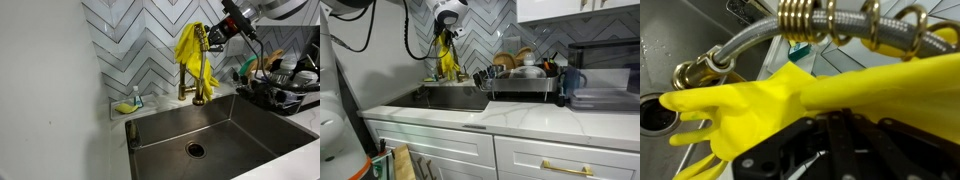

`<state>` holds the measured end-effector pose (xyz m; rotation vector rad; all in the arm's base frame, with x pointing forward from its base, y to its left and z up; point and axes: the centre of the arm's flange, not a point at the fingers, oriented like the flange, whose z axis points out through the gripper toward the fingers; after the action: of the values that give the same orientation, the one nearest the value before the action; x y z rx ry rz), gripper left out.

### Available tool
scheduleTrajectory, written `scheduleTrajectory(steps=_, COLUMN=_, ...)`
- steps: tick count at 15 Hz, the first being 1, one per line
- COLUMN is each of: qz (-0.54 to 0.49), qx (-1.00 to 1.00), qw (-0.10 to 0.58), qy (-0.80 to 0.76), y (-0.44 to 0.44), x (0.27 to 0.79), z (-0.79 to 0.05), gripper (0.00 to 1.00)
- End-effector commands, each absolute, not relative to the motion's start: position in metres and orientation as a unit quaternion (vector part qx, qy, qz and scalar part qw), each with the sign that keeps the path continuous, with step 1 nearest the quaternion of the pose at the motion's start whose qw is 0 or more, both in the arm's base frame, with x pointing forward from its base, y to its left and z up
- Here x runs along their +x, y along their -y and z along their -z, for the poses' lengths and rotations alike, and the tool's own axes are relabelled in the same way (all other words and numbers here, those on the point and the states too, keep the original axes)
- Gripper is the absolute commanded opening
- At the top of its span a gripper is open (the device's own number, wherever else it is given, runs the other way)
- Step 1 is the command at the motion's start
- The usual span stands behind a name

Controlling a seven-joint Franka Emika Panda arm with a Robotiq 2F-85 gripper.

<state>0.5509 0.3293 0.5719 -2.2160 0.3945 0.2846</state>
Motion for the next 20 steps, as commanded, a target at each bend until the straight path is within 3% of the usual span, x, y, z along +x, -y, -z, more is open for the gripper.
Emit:
scheduleTrajectory(steps=1, qz=-0.111, qx=-0.881, qw=0.444, qy=-0.118, y=-0.348, x=0.558, z=-0.571, gripper=0.01)
scheduleTrajectory(steps=8, qz=-0.09, qx=-0.872, qw=0.477, qy=-0.061, y=-0.363, x=0.563, z=-0.575, gripper=0.01)
scheduleTrajectory(steps=20, qz=-0.158, qx=-0.863, qw=0.478, qy=-0.049, y=-0.392, x=0.566, z=-0.517, gripper=0.01)
